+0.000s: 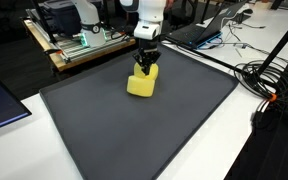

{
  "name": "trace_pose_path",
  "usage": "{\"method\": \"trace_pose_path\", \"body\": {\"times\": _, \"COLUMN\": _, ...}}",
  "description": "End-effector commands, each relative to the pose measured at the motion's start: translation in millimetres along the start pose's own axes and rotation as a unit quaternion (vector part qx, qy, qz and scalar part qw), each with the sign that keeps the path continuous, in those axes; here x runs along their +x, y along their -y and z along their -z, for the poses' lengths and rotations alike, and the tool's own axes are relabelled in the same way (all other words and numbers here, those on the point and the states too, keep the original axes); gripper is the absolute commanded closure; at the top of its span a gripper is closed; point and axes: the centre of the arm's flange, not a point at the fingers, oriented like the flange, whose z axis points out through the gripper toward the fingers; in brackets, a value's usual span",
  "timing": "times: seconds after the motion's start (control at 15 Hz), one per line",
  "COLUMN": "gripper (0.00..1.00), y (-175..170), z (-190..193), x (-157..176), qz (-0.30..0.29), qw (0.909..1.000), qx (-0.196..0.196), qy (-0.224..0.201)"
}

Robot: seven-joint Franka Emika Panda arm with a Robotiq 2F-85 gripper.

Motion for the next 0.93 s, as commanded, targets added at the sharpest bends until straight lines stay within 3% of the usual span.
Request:
{"method": "trace_pose_path", "body": {"times": 0.0, "gripper": 0.97, "y": -13, "z": -38, "x": -12, "qz": -0.002, "qw": 0.999, "qx": -0.008, "qy": 0.045}}
{"method": "trace_pose_path", "body": {"times": 0.33, "gripper": 0.97, "y": -27, "z": 0, "x": -13, "qz": -0.006, "qw": 0.9995, "qx": -0.009, "qy": 0.029}}
{"method": "trace_pose_path", "body": {"times": 0.87, "gripper": 0.97, "y": -33, "z": 27, "x": -12, "qz": -0.009, "qw": 0.9997, "qx": -0.007, "qy": 0.023}}
